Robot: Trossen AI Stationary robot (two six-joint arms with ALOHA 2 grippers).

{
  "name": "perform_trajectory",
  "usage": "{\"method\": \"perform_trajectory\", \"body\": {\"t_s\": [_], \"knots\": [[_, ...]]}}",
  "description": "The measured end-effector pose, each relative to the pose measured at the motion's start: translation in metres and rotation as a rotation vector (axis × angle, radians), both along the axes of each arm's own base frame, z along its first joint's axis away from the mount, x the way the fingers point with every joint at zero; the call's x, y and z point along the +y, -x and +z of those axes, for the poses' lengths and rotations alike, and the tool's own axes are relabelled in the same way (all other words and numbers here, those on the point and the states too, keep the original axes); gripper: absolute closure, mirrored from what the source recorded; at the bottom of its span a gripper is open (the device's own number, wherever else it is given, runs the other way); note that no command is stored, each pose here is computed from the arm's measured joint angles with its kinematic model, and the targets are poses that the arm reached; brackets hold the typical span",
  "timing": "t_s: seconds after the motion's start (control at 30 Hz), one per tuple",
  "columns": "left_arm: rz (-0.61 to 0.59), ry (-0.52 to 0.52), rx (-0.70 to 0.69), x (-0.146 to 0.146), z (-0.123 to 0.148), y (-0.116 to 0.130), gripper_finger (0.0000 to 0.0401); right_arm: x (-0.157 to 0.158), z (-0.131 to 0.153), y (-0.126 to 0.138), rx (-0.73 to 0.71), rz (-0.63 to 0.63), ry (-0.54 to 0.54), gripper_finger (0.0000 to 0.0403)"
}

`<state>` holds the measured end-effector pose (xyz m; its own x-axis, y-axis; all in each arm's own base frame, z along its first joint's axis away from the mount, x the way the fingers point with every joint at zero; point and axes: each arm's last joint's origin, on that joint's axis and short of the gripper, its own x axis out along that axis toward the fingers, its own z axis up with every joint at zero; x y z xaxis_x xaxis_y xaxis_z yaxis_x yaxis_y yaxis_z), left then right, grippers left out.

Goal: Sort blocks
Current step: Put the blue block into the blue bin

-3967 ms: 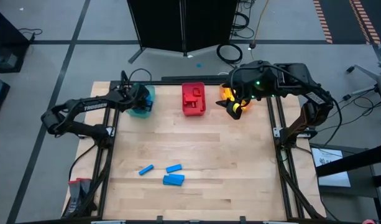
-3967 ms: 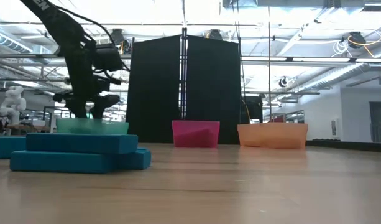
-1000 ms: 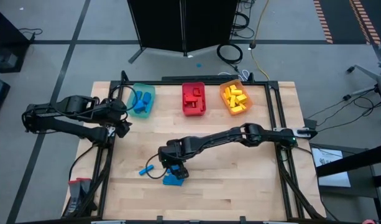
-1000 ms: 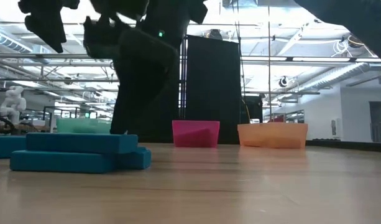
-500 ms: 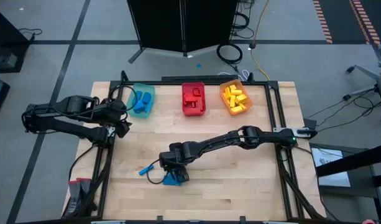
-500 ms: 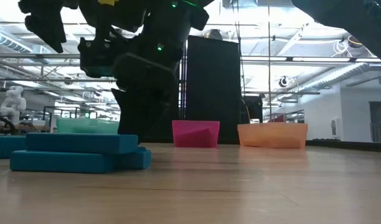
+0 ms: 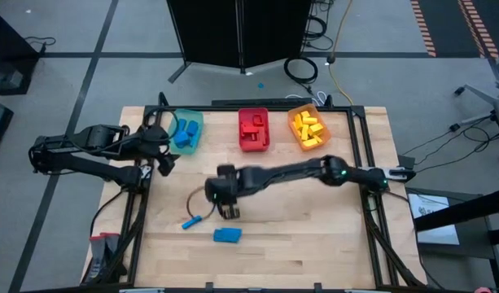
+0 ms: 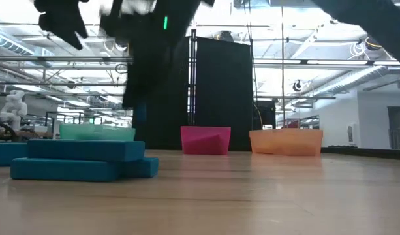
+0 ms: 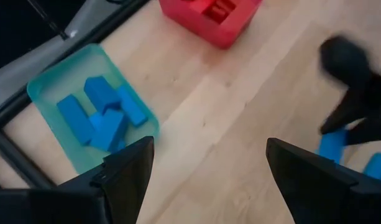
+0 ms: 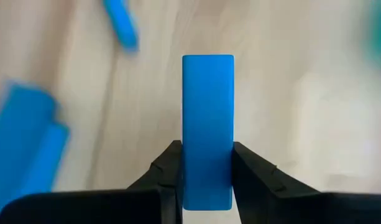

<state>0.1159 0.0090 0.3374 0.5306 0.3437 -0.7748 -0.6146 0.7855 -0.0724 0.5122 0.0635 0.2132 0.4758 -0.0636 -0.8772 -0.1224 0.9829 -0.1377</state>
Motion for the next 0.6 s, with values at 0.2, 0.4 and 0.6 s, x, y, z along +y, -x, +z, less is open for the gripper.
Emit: {"method": "perform_trajectory", "body": {"t_s": [0.2, 0.4, 0.6], "knots": [[0.034, -0.045, -0.075, 0.002, 0.005, -0.003, 0.0086, -0.035, 0.096, 0.018, -0.288, -0.091, -0.027, 0.0325], [0.032, -0.144, -0.317, 0.003, 0.026, -0.004, 0.0086, -0.059, 0.201, 0.066, -0.611, -0.176, 0.031, 0.0325], [-0.098, -0.372, -0.703, 0.003, 0.072, -0.007, 0.0086, -0.066, 0.255, 0.095, -0.844, -0.202, 0.064, 0.0325]]}}
